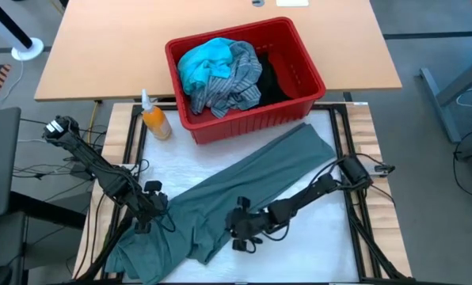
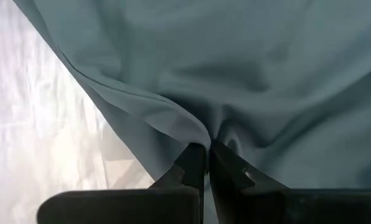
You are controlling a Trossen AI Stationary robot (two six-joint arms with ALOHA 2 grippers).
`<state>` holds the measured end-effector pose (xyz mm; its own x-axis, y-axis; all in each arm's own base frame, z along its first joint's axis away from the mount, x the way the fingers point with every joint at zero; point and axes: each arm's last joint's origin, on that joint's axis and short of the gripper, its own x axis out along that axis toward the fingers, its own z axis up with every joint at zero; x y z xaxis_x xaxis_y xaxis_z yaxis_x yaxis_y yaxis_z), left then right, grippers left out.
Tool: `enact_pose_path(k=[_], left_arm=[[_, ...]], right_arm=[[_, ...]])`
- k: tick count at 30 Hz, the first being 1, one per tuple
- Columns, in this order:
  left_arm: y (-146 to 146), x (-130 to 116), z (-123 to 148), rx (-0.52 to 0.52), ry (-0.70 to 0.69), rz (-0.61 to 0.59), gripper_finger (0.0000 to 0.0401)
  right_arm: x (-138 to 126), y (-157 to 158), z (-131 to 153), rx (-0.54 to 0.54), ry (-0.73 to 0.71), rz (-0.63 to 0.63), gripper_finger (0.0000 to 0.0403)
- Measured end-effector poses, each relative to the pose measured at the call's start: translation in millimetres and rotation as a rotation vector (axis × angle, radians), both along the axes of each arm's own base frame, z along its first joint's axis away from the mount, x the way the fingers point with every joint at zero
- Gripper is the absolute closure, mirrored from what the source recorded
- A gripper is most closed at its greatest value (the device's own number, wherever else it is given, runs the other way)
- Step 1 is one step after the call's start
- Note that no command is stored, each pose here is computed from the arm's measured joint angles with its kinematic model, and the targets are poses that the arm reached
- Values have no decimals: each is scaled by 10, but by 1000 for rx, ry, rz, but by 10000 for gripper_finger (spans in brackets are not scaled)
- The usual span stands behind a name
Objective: Fold Laundry from Bin
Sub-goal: Fold the dark blue pants
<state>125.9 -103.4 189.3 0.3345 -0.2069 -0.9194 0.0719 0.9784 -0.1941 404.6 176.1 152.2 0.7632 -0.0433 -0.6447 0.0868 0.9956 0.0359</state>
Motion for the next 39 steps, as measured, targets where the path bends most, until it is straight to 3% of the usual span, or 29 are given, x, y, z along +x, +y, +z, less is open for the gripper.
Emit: enact_pose_path(k=[10,23,27,32,39], left_arm=[[-3,5,2,-11,-2,38,401],[0,8,3,-15,-3,76,401],[3,11,3,-10,-9,91,401],[4,13,4,-9,-14,98,401],[5,20,7,1,-31,105,401]], right_arm=[[5,34,45,-268,58,230,219],[44,-36,34,-276,75,353,219],[53,-31,-103,-268,111,401,219],[77,-30,-132,-281,99,394,220],[75,-24,-128,-292,95,384,269]])
